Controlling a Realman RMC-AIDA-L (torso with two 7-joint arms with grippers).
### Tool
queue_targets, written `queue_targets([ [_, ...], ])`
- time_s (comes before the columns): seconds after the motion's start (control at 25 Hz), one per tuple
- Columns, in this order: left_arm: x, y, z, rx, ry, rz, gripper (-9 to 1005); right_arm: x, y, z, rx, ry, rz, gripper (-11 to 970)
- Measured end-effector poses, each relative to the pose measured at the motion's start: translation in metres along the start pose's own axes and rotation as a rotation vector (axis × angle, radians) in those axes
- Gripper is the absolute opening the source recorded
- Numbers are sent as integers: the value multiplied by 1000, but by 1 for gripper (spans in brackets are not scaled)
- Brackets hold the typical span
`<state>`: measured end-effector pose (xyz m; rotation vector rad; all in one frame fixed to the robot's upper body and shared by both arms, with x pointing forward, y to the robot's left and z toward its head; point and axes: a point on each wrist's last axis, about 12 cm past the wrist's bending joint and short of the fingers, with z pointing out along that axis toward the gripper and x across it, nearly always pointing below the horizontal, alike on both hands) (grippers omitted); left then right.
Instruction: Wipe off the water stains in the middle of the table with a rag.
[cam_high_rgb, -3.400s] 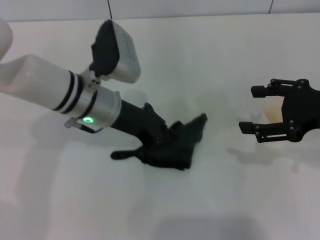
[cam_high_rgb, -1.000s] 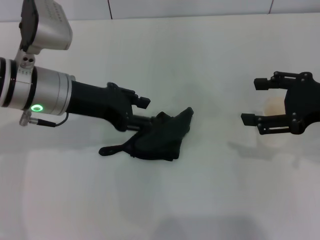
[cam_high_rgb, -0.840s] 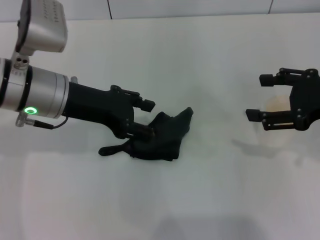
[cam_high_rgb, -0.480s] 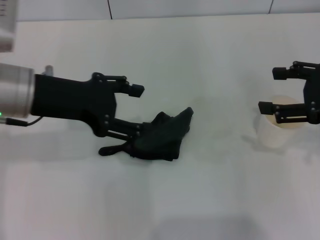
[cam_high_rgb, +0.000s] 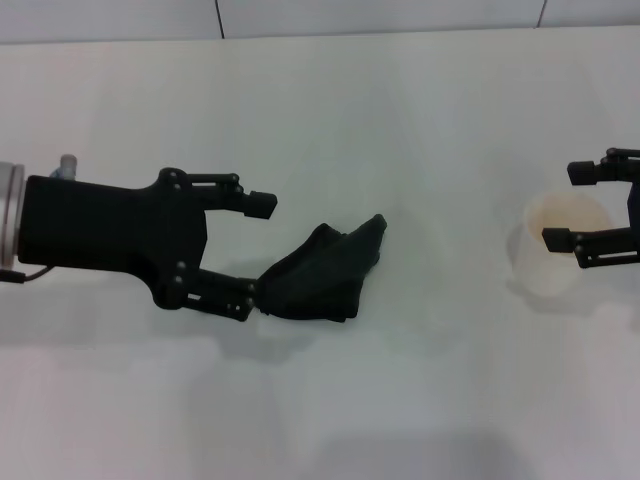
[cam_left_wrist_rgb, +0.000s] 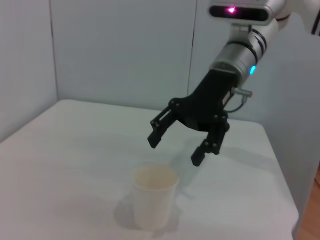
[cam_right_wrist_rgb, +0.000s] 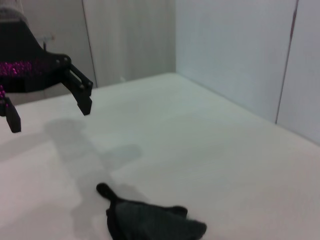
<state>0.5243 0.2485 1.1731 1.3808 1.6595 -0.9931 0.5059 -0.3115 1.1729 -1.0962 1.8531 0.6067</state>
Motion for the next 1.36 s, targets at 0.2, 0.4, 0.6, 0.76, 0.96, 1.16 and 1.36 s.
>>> queue_targets([
  [0.2,5,0,3,15,-3,-24,874,1,-1,2,-23,41,2,857],
  [0.4,6,0,5,20,-5,-33,874,2,0,-2,-39,62,0,857],
  [0.6,7,-1,6,24,-7,-38,874,3,1,-4,-46,64,2,857],
  [0.76,9,0,7,25,-10,-51,874,3,2,-4,-44,63,1,857],
  [0.96,9,0,7,25,-12,-61,874,3,2,-4,-44,62,1,857],
  [1.16,11,0,8,28,-14,-76,874,2,2,-4,-45,61,2,857],
  [1.36,11,-1,8,27,-15,-77,874,2,2,-4,-45,59,5,857],
])
